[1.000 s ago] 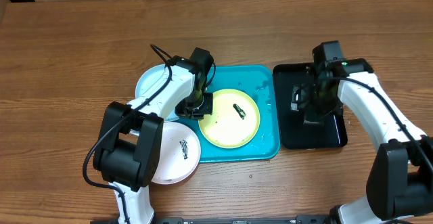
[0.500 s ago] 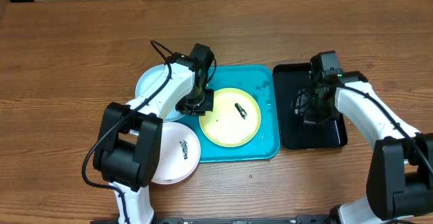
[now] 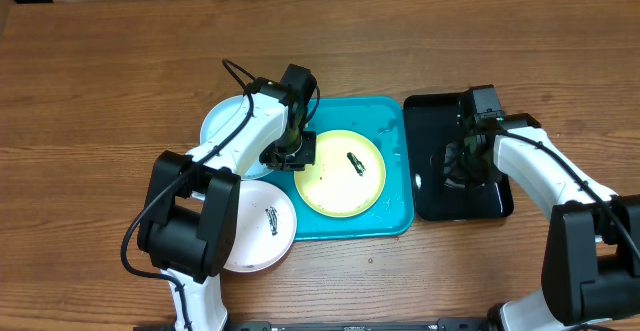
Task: Clean dirty plates on tray and stack at the side
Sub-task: 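Reach the right gripper into the black tray and grasp the green sponge, then lift the green sponge with the right gripper toward the yellow plate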
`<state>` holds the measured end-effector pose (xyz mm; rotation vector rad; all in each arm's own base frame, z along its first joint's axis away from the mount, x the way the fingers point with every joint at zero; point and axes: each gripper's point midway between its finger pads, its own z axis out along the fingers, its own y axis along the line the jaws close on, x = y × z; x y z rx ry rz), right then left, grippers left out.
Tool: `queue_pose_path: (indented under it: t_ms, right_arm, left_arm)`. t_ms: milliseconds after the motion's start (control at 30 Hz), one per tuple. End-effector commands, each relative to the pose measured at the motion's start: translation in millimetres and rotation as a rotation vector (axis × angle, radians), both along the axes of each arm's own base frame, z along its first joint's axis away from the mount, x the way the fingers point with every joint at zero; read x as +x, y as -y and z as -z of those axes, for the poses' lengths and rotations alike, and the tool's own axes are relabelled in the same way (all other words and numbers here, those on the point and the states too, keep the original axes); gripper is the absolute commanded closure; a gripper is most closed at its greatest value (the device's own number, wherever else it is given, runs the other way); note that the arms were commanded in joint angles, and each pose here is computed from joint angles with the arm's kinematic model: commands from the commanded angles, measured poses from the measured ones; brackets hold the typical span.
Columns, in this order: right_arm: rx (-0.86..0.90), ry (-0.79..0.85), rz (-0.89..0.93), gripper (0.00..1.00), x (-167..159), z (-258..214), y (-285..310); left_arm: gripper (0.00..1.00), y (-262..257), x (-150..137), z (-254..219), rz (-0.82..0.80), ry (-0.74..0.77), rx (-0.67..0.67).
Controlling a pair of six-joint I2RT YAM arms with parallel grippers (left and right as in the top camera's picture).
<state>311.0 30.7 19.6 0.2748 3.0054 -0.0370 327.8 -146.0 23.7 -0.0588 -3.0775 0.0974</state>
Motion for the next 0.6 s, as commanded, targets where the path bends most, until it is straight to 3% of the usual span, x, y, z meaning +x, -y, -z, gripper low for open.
queue_pose_path:
  t_ms: [0, 167, 267, 333, 400, 433, 533, 567]
  right_arm:
    - [-0.008, -0.009, 0.001, 0.32, -3, 3, 1]
    - [-0.009, -0.029, 0.017, 0.31, -8, 4, 2]
    - [-0.009, -0.045, 0.03, 0.41, -13, 5, 2]
    - [-0.008, -0.05, 0.03, 0.56, -14, 5, 2]
    - [-0.002, -0.057, 0.029, 0.88, -16, 6, 1]
    - [0.004, -0.062, 0.028, 0.96, -17, 6, 0]
    - [0.018, -0.077, 0.019, 0.95, -20, 5, -2]
    - [0.018, -0.08, 0.018, 0.62, -20, 3, -2]
  left_arm:
    - [0.82, 3, 5, 0, 0.015, 0.008, -0.001]
    - [0.81, 3, 4, 0, 0.016, 0.006, -0.001]
    - [0.81, 3, 3, 0, 0.017, 0.002, 0.0]
    - [0.81, 3, 3, 0, 0.016, 0.003, 0.0]
    - [0.8, 3, 3, 0, 0.016, 0.003, 0.0]
    - [0.8, 3, 3, 0, 0.017, 0.003, 0.0]
    - [0.74, 3, 3, 0, 0.017, 0.002, 0.001]
    - [0.72, 3, 3, 0, 0.017, 0.002, 0.001]
